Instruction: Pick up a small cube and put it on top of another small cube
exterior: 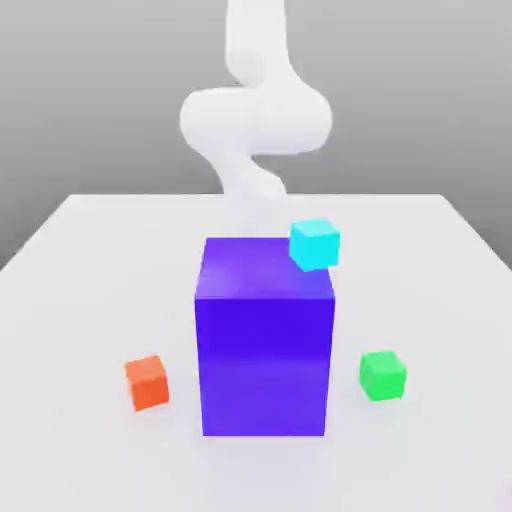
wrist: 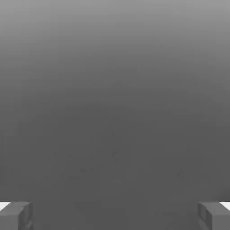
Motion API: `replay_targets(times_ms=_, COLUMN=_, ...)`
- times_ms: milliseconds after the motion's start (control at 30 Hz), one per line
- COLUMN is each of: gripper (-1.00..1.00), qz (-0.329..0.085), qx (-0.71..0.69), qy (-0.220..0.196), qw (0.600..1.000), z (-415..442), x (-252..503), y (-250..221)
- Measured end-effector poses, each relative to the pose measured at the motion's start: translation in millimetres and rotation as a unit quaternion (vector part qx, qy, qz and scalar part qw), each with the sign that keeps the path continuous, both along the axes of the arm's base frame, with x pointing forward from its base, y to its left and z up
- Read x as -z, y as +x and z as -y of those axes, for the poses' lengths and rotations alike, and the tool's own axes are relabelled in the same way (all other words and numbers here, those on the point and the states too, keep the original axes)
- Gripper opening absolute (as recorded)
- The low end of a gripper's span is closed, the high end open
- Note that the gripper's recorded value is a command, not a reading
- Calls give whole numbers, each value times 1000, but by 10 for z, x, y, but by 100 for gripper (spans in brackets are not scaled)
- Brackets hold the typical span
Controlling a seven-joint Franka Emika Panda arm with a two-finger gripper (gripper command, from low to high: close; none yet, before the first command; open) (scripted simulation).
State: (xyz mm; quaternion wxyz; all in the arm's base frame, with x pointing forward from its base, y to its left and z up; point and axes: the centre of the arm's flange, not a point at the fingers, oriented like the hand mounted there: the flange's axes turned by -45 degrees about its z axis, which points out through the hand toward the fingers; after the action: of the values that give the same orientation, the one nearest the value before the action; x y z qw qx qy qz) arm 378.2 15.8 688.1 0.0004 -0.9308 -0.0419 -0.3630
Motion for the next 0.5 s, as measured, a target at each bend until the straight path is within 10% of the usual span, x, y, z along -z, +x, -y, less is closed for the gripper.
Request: replay_targets(times_ms=500, gripper=0, qz=-148, qx=-279, qy=-124, qw=941, z=-1403, x=1900, y=1338)
